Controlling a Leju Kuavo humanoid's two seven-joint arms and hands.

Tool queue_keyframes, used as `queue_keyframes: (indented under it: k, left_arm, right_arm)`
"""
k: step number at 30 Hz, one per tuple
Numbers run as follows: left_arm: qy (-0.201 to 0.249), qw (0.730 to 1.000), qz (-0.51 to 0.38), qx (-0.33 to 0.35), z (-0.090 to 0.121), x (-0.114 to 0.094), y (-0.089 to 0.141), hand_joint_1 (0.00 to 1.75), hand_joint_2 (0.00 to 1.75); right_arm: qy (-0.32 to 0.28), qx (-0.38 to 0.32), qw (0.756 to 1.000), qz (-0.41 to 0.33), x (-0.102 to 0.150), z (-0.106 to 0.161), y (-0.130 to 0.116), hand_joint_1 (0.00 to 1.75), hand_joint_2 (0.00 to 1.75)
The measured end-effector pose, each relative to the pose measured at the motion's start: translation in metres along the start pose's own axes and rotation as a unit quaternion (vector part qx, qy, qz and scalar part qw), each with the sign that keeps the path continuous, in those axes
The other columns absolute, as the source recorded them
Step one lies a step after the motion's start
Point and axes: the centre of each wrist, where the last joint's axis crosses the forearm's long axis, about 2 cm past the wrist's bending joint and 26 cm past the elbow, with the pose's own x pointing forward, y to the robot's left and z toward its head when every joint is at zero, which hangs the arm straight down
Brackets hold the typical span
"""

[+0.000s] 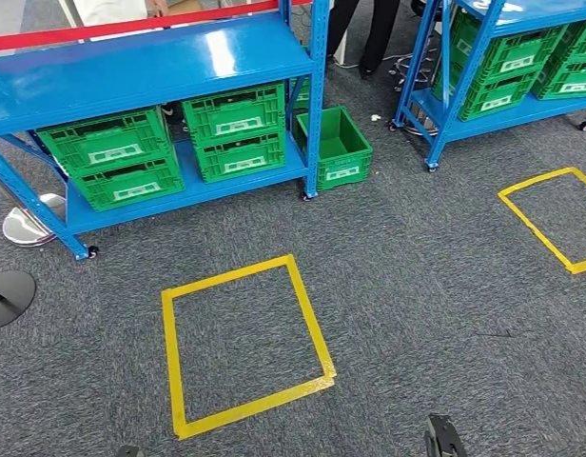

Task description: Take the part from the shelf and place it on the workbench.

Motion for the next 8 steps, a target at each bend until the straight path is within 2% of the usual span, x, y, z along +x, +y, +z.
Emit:
queue_keyframes:
  k: [8]
  left_arm:
    - [0.001,1.000,-0.002,-0.012,0.0019,-0.0061,-0.0044,0.00,0.00]
  right_arm:
    - [-0.019,0.010,1.000,-0.001,-0.0067,0.0009,-0.0028,0.00,0.00]
